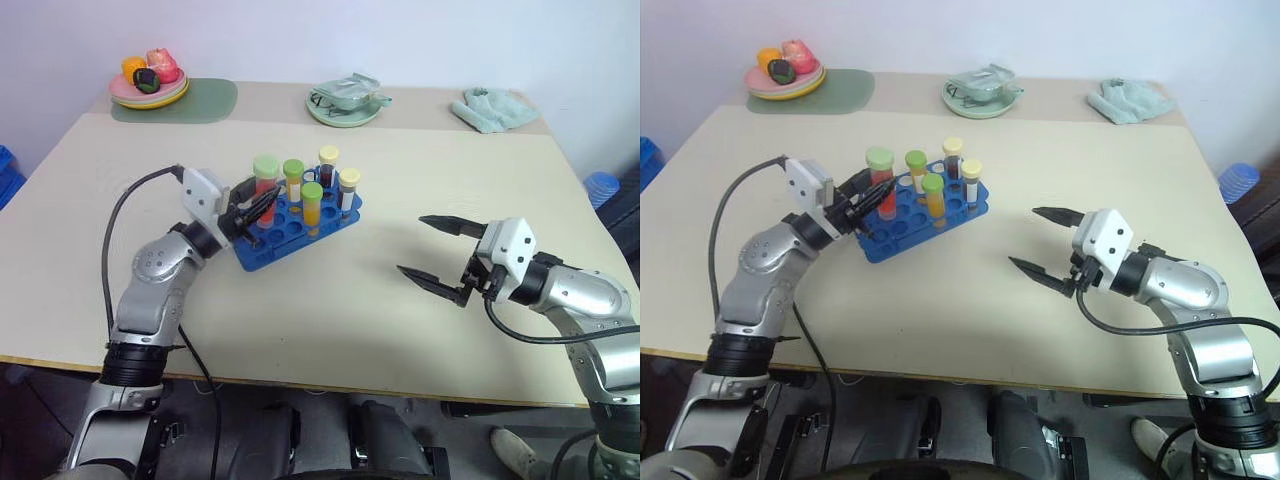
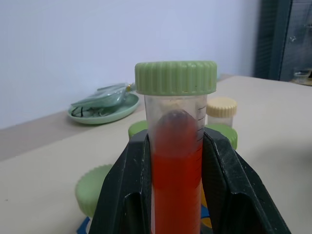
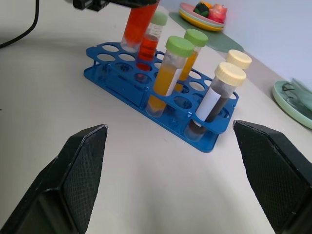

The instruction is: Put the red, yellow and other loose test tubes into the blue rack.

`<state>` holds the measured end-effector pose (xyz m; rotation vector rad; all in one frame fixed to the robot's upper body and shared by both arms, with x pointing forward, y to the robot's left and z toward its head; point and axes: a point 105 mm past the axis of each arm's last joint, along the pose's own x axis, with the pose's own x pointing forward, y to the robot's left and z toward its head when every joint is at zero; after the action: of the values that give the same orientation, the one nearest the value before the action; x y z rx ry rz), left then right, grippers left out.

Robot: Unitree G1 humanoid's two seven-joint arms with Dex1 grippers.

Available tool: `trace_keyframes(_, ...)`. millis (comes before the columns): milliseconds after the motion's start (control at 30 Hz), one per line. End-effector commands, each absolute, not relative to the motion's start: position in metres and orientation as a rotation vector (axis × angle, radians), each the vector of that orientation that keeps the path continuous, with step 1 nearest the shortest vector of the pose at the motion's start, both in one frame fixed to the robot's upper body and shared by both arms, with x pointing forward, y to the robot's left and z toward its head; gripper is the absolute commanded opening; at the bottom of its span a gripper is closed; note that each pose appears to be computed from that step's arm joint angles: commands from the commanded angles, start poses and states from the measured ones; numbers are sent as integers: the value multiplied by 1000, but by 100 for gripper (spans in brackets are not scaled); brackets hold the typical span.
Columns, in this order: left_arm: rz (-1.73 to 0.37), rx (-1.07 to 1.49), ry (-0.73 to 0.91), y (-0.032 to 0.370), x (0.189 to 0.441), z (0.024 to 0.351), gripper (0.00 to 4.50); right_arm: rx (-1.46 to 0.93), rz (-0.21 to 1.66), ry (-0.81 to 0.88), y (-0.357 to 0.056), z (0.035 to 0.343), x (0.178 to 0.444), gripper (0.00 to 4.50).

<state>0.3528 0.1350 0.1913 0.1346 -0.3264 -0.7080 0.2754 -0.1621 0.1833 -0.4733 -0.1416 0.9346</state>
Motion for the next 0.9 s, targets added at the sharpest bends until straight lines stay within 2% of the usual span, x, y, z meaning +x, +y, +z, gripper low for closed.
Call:
trace_keyframes(33, -723, 156, -371, 132, 353, 194, 80, -494, 925, -194, -160, 198, 270, 423)
trace_keyframes(400, -809, 175, -312, 118, 347, 159, 80, -490, 913, -183, -163, 198, 267, 423)
trace_keyframes(900, -772, 192, -275, 130, 350, 148, 80, -471, 908, -166, -169, 196, 258, 423)
